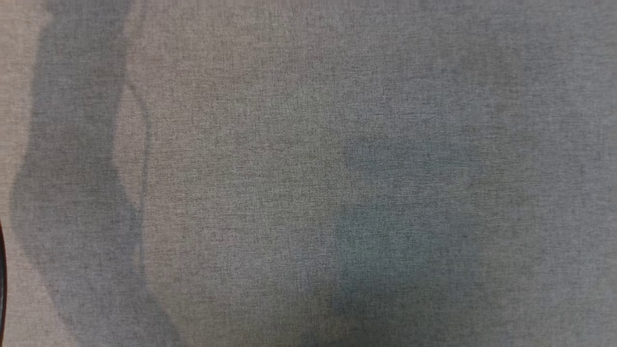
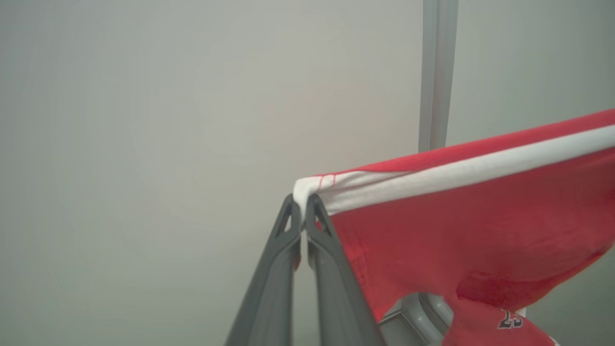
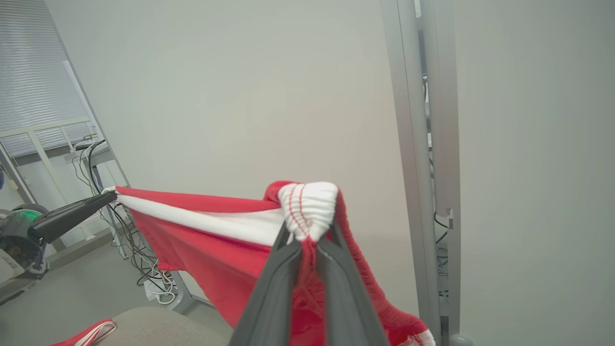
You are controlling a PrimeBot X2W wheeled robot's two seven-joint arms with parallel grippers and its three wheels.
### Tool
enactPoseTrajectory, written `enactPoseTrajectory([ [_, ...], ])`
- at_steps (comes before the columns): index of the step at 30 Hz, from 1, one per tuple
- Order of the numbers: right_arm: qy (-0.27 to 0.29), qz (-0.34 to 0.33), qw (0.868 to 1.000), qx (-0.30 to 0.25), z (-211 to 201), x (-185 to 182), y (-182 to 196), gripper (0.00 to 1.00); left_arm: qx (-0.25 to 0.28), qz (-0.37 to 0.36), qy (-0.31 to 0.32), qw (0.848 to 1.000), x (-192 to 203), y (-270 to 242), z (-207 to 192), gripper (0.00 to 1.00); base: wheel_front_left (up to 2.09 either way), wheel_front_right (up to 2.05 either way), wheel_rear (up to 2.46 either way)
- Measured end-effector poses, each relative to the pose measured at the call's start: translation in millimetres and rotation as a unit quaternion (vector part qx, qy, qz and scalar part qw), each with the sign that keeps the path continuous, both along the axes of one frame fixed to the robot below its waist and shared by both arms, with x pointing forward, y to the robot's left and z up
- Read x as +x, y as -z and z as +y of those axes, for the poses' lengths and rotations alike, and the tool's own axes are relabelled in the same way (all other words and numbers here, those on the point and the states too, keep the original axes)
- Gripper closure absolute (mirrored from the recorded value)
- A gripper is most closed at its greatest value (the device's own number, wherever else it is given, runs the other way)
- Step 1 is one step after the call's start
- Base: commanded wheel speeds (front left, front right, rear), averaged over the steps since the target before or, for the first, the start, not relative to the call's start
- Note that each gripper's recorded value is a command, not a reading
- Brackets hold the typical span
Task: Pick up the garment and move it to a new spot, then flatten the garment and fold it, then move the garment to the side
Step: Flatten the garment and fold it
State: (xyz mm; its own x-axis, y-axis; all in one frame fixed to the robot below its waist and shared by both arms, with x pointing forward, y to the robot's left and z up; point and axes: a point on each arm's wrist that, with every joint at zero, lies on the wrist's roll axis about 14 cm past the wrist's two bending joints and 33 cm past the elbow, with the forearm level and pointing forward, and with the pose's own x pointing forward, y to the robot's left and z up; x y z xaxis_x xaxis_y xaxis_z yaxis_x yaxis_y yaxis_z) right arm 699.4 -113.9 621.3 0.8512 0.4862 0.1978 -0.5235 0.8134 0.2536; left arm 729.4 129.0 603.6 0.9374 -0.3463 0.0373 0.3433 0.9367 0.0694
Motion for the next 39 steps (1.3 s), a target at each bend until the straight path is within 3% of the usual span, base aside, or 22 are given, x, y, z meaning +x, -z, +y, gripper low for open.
enactPoseTrajectory([
  [8,0.013,-0.078,0.997,-0.005,11,15,-12,1.0,-0.01,-0.033,-0.001,0.999,21,1,-5,1.0,0.0,0.0,0.0],
  [13,0.001,-0.099,0.995,-0.013,22,13,-8,1.0,-0.008,-0.018,-0.002,1.0,25,21,-3,1.0,0.0,0.0,0.0],
  [17,0.013,-0.154,0.988,0.018,17,13,-49,1.0,-0.025,-0.077,-0.009,0.997,29,-6,5,1.0,0.0,0.0,0.0],
  [19,0.015,-0.16,0.987,0.024,19,12,-53,1.0,-0.027,-0.092,-0.012,0.995,31,-14,7,1.0,0.0,0.0,0.0],
  [31,-0.017,-0.02,0.998,-0.06,25,-12,43,1.0,-0.009,0.071,0.005,0.997,3,52,-2,1.0,0.0,0.0,0.0],
  [39,-0.038,0.074,0.993,-0.087,21,-65,90,1.0,-0.009,0.199,0.036,0.979,-60,99,-3,1.0,0.0,0.0,0.0],
])
